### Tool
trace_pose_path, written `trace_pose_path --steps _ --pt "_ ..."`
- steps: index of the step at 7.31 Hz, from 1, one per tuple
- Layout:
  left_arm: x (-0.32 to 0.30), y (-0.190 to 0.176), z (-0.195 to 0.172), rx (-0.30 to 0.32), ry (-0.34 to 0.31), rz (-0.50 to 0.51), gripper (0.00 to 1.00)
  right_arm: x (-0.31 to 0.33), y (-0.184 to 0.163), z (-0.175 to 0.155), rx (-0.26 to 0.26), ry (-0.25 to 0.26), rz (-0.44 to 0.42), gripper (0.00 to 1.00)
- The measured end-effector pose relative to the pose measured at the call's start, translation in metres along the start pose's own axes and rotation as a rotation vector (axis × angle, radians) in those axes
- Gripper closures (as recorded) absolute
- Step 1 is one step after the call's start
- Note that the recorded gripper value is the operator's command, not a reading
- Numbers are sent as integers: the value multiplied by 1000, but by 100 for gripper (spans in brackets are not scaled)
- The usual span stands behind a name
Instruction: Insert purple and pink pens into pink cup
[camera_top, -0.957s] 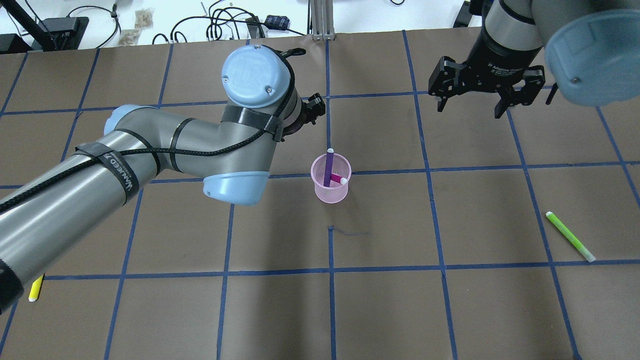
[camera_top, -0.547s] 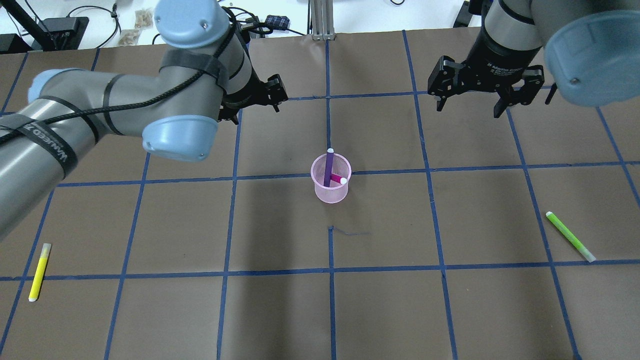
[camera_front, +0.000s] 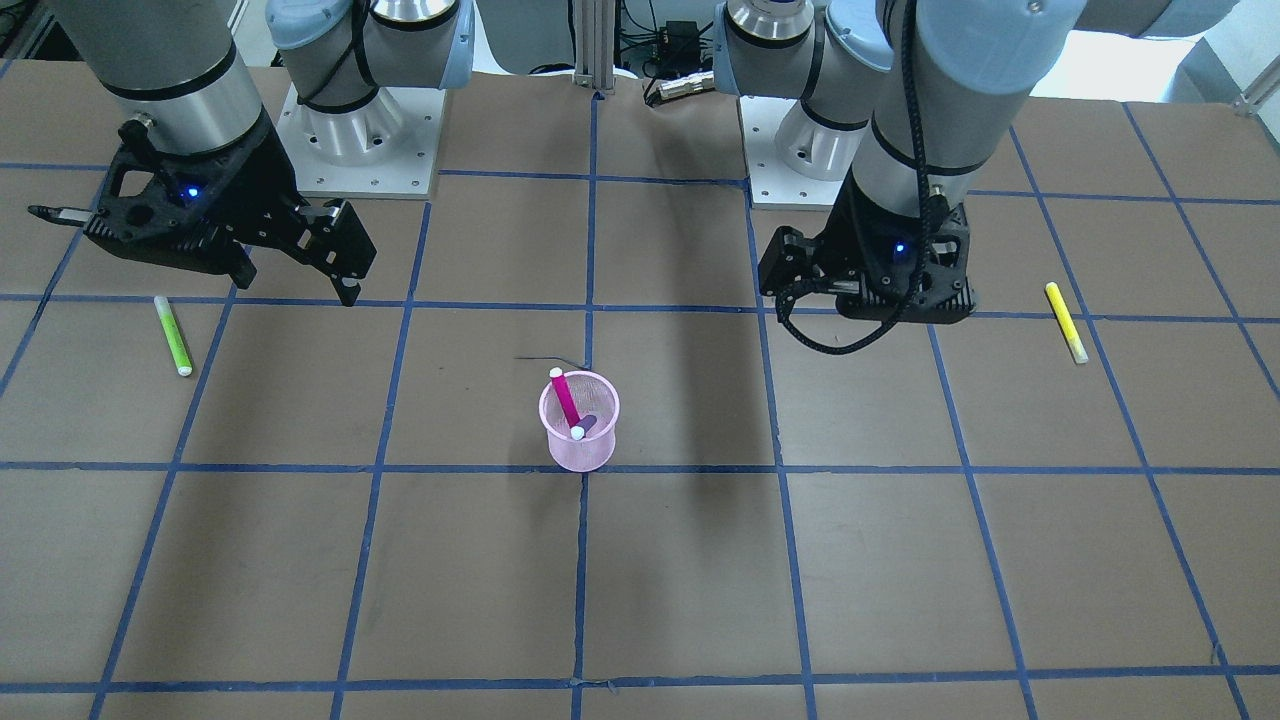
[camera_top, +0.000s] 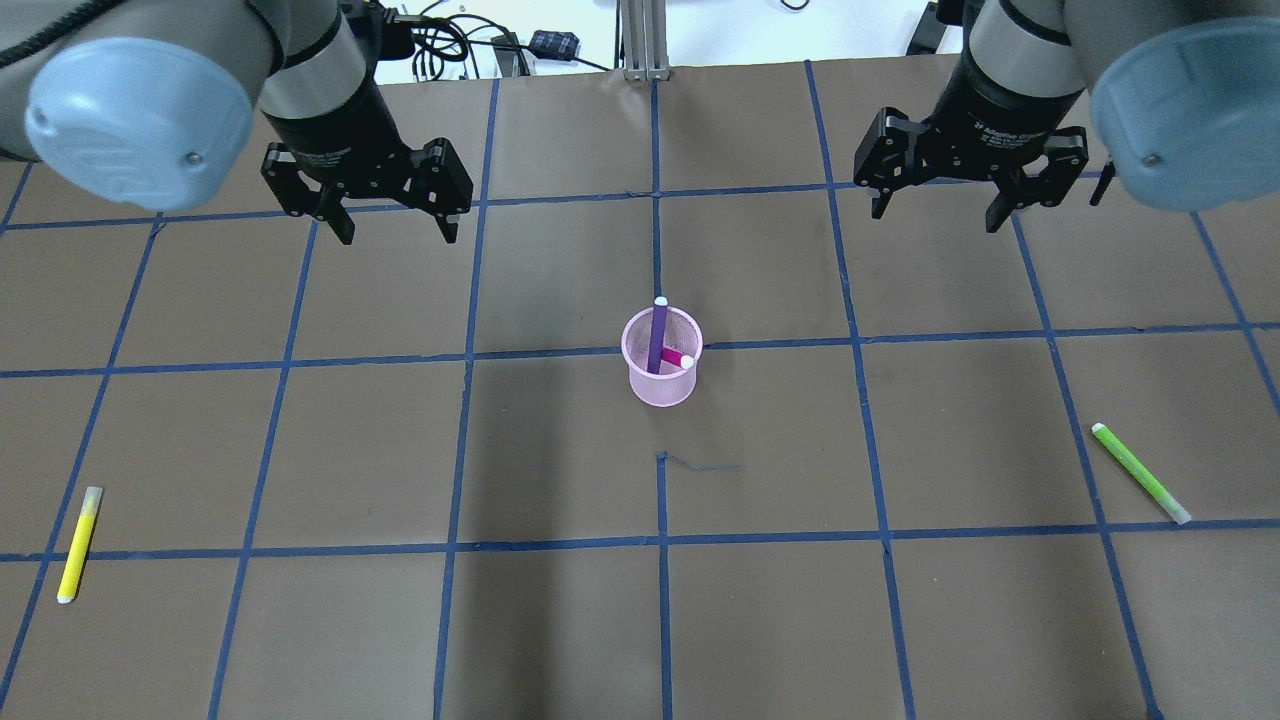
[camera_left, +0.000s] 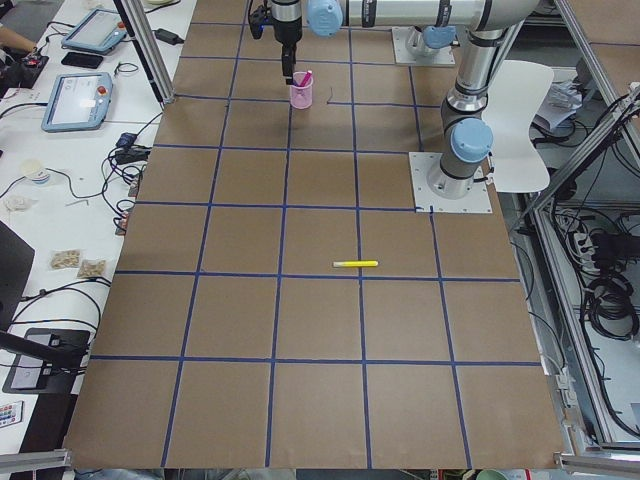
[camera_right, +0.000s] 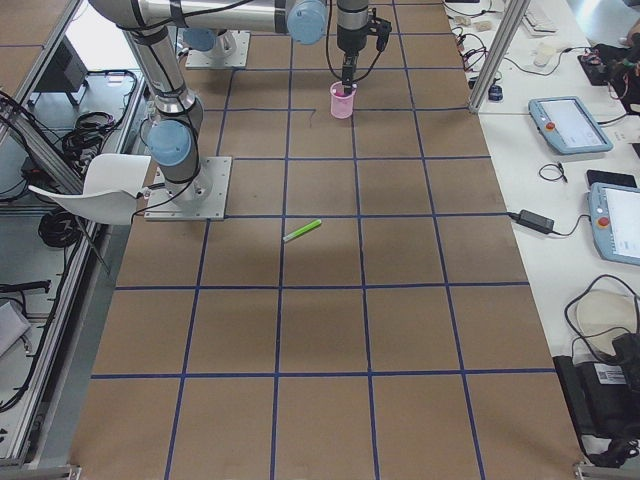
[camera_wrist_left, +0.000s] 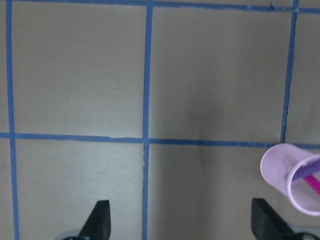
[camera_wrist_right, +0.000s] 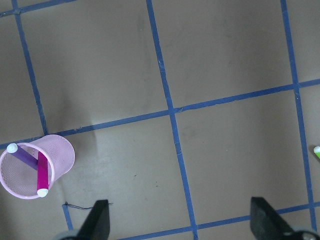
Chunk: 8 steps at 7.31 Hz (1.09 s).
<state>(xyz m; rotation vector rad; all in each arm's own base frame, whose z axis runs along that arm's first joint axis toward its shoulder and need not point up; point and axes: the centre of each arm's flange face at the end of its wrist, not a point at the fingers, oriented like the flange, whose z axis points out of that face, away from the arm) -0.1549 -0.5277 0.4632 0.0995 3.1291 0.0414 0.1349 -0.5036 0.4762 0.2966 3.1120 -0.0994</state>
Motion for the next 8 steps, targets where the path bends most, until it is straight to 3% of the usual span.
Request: trace_pose_path --steps 3,8 --pt "-12 15 -23 16 7 22 0 1 8 -10 17 -6 -11 0" --pt "-16 16 -24 22 8 7 0 1 9 -9 15 -5 -11 0"
